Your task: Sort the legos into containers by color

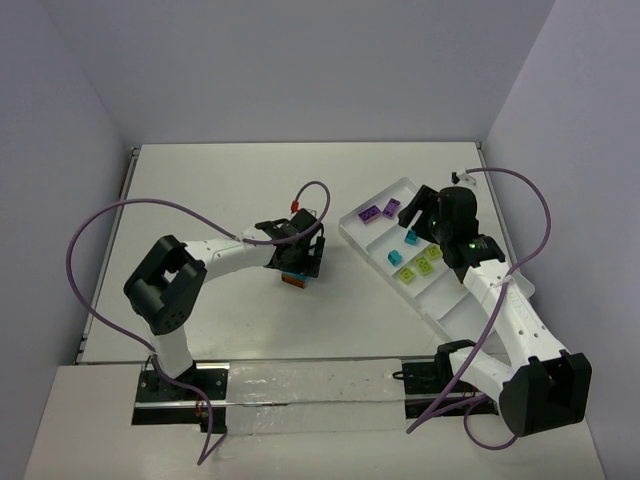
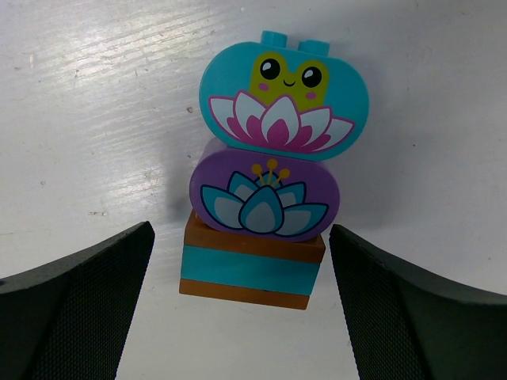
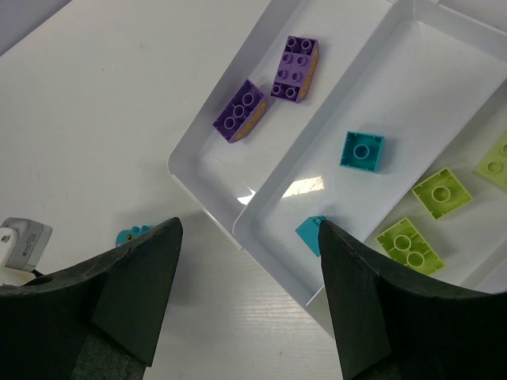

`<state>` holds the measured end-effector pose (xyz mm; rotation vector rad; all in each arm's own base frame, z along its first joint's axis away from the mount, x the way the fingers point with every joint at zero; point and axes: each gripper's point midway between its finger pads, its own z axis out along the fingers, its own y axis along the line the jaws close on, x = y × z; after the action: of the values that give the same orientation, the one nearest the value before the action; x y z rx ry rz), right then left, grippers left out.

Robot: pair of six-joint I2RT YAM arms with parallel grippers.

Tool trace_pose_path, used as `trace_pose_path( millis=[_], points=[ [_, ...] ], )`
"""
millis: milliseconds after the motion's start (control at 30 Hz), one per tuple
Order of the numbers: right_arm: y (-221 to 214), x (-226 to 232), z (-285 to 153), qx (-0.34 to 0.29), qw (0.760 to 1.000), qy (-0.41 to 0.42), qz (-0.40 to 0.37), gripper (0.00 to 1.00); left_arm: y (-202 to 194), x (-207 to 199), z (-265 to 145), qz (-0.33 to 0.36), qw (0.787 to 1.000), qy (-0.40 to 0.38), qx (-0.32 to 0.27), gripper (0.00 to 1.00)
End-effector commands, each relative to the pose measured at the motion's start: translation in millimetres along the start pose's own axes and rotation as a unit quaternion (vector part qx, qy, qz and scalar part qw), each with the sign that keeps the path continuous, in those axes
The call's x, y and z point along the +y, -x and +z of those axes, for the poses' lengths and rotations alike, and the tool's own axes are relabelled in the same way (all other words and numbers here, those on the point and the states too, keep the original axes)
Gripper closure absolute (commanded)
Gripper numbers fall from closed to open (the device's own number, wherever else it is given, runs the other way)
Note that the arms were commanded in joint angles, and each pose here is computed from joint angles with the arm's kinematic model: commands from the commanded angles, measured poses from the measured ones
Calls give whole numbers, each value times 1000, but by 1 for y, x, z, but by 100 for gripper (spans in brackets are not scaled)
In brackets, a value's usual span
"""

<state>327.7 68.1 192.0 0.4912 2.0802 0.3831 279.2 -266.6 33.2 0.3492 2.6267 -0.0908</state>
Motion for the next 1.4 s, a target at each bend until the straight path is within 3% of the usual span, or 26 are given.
trace_pose_path(
  millis=[0, 1033, 1200, 1333, 1367],
  points=[
    [20, 13, -4, -27, 1000, 12, 0, 23, 13, -8, -6, 6, 1000, -6, -19, 1],
    [18, 12, -3, -26, 1000, 12, 2, 23, -10, -9, -4, 33, 999, -1, 7, 12],
    [18, 12, -3, -26, 1000, 13, 2, 23, -9, -5, -4, 30, 999, 14, 5, 27],
    [18, 13, -3, -26, 1000, 13, 1, 23, -6, -5, -10, 27, 1000, 9, -2, 50],
    [19, 13, -4, -26, 1000, 15, 0, 23, -5, -5, -12, 26, 1000, 6, -5, 60]
  ],
)
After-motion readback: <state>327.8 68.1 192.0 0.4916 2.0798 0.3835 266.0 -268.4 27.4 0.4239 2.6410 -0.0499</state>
